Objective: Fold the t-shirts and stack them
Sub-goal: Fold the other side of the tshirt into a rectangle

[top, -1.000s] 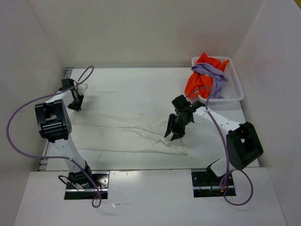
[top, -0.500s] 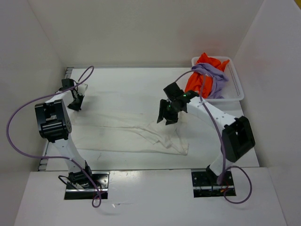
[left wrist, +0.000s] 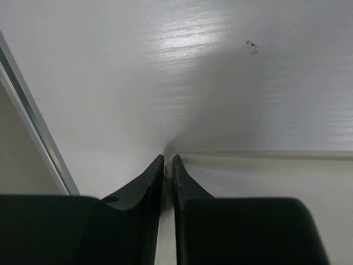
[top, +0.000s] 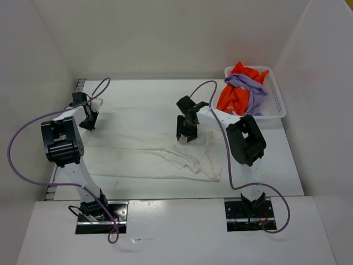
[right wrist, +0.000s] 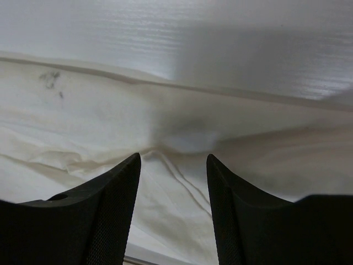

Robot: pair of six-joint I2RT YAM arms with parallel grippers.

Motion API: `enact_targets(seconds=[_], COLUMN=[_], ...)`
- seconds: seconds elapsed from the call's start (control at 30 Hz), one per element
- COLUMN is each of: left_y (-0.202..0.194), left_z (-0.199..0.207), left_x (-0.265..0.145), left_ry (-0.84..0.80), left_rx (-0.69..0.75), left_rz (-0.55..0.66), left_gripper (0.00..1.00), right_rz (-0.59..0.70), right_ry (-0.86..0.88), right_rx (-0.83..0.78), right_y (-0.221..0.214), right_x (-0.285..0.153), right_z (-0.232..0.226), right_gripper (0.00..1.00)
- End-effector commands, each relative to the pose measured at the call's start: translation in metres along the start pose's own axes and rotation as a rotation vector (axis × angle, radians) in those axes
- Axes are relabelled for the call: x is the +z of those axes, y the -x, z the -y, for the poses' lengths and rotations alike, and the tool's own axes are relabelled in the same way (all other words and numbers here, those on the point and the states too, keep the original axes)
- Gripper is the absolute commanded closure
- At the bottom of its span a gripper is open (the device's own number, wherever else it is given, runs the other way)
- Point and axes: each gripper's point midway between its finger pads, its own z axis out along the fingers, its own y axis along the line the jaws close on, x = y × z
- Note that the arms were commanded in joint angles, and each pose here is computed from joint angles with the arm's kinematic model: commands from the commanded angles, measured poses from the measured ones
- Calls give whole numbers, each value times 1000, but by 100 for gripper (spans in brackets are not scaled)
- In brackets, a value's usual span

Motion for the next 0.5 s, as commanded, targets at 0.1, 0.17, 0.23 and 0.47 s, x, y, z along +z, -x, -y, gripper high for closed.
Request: enact_targets(seconds=[0.1,0.17,0.23,0.47], left_y=[-10,-10,-10,-14], left_z=[-1,-1,-1,1], left_x=[-6,-6,-6,-5], left_ry=[2,2,2,-3], left_rx=[7,7,7,7], left_rz=[-31,-31,-31,-39], left_gripper=[82,82,82,82], right_rz=[68,61,49,9], right_ry=[36,40,50,49], right_rx=[-44,-63,-72,-62], right_y=[26,20,13,1], right_x=[7,5,4,9], right_z=[-26,-34,-36,-32], right_gripper=[43,43,44,51])
